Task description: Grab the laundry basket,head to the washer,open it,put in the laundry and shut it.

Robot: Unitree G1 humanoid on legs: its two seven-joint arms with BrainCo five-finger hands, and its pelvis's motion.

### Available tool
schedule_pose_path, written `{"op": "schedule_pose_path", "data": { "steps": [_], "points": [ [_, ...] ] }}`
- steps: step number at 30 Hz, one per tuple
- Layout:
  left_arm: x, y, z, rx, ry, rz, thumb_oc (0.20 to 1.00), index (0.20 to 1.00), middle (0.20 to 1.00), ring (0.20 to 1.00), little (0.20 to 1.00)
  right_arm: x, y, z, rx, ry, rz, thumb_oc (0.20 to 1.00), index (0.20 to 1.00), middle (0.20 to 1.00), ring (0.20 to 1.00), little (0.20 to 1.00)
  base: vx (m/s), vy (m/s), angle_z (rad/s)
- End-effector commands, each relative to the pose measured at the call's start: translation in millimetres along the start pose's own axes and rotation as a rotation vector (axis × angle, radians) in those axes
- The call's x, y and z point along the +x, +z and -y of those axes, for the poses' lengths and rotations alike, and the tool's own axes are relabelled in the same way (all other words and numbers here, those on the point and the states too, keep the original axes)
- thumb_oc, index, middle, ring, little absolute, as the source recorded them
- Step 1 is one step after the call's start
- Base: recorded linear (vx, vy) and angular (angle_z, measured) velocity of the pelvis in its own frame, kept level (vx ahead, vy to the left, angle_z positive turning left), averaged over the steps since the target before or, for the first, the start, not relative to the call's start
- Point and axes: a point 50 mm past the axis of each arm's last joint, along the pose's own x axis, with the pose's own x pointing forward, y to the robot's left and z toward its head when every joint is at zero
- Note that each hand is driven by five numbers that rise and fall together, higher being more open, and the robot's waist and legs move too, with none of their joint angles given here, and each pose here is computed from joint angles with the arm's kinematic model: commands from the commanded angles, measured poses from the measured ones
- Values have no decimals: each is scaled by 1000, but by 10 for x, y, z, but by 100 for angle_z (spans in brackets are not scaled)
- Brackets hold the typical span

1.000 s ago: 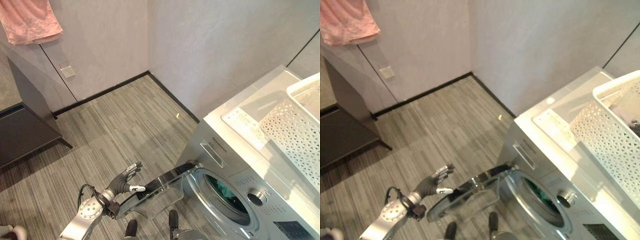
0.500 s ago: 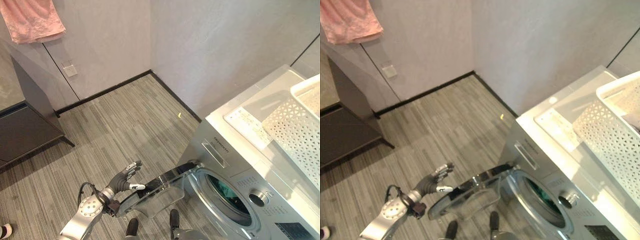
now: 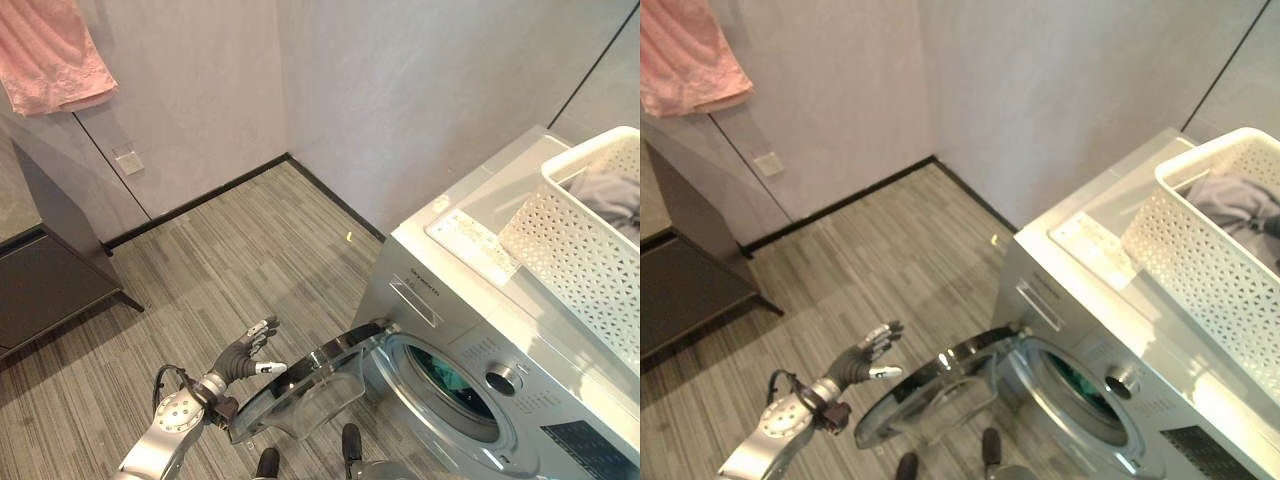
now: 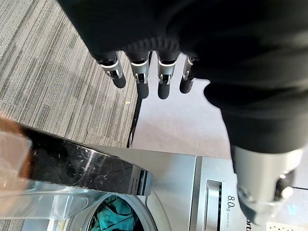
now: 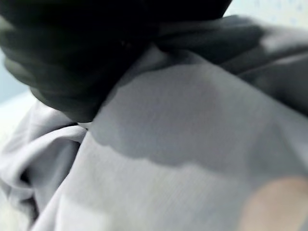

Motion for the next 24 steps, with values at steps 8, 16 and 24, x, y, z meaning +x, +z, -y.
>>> {"op": "schedule_pose_path", "data": {
  "steps": [8, 16, 24],
  "points": [
    [55, 372, -93, 39, 58, 185, 1000, 1000, 1000, 1000, 1000, -269, 678, 750, 241, -540, 367, 200, 200, 200, 200, 200, -28, 55, -2],
    [73, 379, -137, 69, 110, 184, 1000, 1000, 1000, 1000, 1000, -460, 1062, 918, 220, -768, 512, 200, 200, 200, 200, 200, -42, 72, -12],
    [36, 321, -177, 77, 148, 165, 1000, 1000, 1000, 1000, 1000, -603, 1206, 963, 246, -870, 605, 200, 200, 200, 200, 200, -56, 73, -11]
  ]
}}
